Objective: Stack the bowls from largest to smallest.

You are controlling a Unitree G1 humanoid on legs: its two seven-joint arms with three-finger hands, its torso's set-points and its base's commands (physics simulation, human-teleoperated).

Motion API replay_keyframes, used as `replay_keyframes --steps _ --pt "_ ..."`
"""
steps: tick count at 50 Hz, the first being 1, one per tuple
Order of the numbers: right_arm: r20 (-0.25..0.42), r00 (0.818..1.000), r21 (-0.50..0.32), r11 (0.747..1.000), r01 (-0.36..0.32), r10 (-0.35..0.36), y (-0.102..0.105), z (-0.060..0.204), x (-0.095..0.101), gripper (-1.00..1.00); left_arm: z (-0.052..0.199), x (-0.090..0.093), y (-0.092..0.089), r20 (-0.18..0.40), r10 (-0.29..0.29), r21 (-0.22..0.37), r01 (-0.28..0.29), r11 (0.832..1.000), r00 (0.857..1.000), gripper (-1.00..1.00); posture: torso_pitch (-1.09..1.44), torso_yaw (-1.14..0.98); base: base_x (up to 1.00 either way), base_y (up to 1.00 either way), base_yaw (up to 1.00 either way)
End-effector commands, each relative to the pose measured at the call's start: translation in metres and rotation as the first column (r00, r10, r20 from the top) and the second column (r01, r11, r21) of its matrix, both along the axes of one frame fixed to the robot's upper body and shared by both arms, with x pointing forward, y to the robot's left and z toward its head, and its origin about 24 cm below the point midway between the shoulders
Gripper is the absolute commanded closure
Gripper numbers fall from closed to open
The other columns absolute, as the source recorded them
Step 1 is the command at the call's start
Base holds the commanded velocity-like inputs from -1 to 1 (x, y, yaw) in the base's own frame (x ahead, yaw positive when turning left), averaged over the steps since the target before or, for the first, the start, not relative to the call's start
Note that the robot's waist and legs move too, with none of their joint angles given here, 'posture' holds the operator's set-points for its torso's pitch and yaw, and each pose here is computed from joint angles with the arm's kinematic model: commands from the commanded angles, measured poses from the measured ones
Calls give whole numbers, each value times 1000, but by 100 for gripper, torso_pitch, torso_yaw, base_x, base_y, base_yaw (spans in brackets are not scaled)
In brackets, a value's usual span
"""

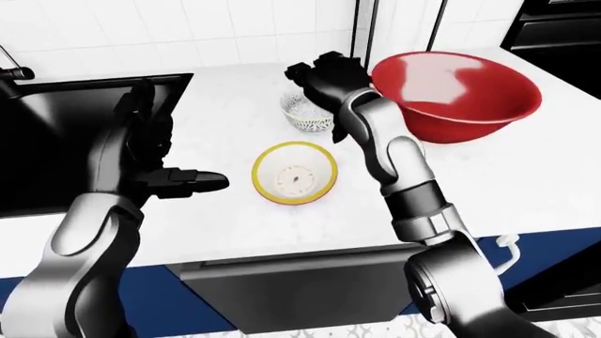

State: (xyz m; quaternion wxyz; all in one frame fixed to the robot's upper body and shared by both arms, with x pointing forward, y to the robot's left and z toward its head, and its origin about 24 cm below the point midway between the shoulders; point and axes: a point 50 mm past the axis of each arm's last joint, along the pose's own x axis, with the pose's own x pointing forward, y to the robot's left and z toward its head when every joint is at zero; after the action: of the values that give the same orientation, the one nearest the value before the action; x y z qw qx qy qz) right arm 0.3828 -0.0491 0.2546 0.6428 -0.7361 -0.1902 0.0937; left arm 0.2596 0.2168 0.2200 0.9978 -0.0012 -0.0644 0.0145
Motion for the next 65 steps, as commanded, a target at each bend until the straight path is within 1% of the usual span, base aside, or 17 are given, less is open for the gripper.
replay_keyframes --steps 1,11,17,25,27,33,38,39,44,48,51,53,55,59,60,61,65 --pt "94 996 23 1000 -11 9 1 21 -3 -57 14 -3 0 84 5 17 -6 1000 996 -100 0 0 0 0 0" --pt "59 998 16 1000 9 -10 -1 8 7 -37 13 -3 2 83 6 19 -7 1000 997 -100 0 0 0 0 0" --pt "32 999 24 1000 20 -21 -2 -6 15 -25 11 -3 3 80 9 19 -10 1000 997 -100 0 0 0 0 0" --pt "10 1000 34 999 29 -29 -3 -20 23 -20 9 -2 6 76 15 20 -17 1000 997 -100 0 0 0 0 0" --pt "6 999 34 999 31 -31 -2 -22 24 -10 8 -2 6 76 14 20 -16 1000 997 -100 0 0 0 0 0" --pt "-3 999 35 999 38 -38 -2 -25 29 3 5 0 6 73 14 21 -15 1000 997 -100 0 0 0 0 0" --pt "-15 999 35 998 46 -45 -1 -32 32 28 3 1 7 69 16 21 -18 1000 997 -100 0 0 0 0 0" --pt "-15 999 36 998 46 -46 -1 -32 32 29 3 1 7 69 16 21 -17 1000 997 -100 0 0 0 0 0" --pt "3 998 34 998 61 -61 -1 -26 34 42 1 1 7 66 14 22 -16 1000 998 -100 0 0 0 0 0" --pt "30 997 35 997 70 -71 -1 -20 35 67 1 2 8 65 16 23 -18 1000 998 -100 0 0 0 0 0" --pt "59 995 44 996 80 -82 -3 -13 34 100 1 1 9 67 17 22 -19 1000 998 -100 0 0 0 0 0" --pt "71 994 55 995 80 -84 -4 -8 34 100 3 1 8 71 13 19 -15 1000 997 -100 0 0 0 0 0" --pt "86 993 61 995 76 -81 -4 -1 32 100 6 0 7 92 2 24 -4 1000 996 -100 0 0 0 0 0" --pt "107 991 76 995 68 -76 -5 15 28 100 8 -1 6 90 -2 23 0 1000 996 -100 0 0 0 0 0" --pt "116 991 78 995 63 -72 -5 22 25 100 7 -1 5 85 -4 36 1 999 996 -100 0 0 0 0 0" --pt "125 990 85 995 59 -69 -5 27 23 100 6 -1 5 75 9 51 -13 999 997 -100 0 0 0 0 0" --pt "139 989 90 995 36 -48 -2 41 16 100 7 -3 4 70 -4 44 1 999 998 -100 -3 0 0 0 0"
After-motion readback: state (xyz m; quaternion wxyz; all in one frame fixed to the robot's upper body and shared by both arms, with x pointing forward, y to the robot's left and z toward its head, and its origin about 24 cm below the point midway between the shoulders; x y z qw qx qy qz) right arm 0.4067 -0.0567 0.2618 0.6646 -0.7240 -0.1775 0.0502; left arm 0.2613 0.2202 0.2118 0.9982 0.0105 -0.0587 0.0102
